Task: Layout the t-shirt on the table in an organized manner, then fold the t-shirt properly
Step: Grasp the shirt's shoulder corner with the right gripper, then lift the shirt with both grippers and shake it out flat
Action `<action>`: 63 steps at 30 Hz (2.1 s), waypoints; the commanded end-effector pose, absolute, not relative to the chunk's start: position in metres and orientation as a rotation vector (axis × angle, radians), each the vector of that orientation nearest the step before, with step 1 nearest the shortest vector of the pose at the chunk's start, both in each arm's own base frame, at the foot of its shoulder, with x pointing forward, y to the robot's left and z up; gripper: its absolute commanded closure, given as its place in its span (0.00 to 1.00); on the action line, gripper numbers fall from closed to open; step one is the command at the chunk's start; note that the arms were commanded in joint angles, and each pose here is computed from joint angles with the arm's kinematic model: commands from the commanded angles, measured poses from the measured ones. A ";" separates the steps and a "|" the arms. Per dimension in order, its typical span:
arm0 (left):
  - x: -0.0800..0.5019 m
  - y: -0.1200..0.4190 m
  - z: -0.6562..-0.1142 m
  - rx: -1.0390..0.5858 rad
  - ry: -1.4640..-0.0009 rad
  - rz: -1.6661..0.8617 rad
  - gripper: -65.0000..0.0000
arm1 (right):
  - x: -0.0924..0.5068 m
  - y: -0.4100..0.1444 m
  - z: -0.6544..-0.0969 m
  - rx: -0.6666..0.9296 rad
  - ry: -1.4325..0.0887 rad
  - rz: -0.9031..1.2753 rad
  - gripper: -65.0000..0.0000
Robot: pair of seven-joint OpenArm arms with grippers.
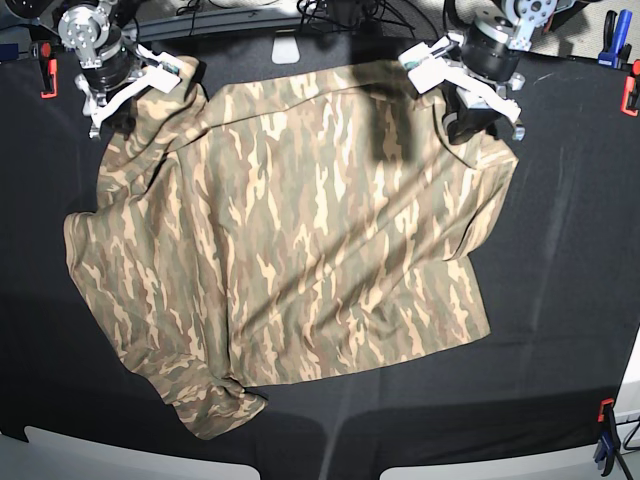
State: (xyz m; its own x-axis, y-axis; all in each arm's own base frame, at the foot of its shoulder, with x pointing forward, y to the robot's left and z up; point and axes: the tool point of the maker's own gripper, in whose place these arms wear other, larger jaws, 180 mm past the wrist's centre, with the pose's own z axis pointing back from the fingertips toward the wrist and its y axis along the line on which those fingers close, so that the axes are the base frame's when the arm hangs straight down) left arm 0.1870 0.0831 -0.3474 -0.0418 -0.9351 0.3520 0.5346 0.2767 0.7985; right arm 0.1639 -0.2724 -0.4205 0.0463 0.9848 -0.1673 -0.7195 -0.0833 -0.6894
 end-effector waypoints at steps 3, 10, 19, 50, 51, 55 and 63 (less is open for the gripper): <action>0.192 0.083 -0.337 0.517 -1.073 -1.264 1.00 | 0.173 -0.280 -0.407 -0.809 -0.488 1.457 1.00; 0.192 0.089 -0.339 0.536 -1.047 -1.255 1.00 | 0.167 -0.290 -0.385 -0.903 -0.446 1.325 1.00; 0.192 0.107 -0.342 0.580 -1.004 -1.285 1.00 | 0.079 -0.279 -0.376 -0.862 -0.305 1.460 1.00; 0.120 0.160 -0.335 0.874 -0.834 -1.372 1.00 | -0.036 -0.261 -0.331 -0.898 -0.177 1.508 1.00; 0.118 0.161 -0.334 0.882 -0.834 -1.378 1.00 | -0.036 -0.261 -0.331 -0.898 -0.177 1.508 1.00; 0.102 0.164 -0.335 0.862 -0.799 -1.386 1.00 | -0.036 -0.261 -0.331 -0.900 -0.176 1.507 1.00; 0.085 0.172 -0.338 0.858 -0.734 -1.387 1.00 | -0.031 -0.259 -0.328 -0.925 -0.208 1.514 1.00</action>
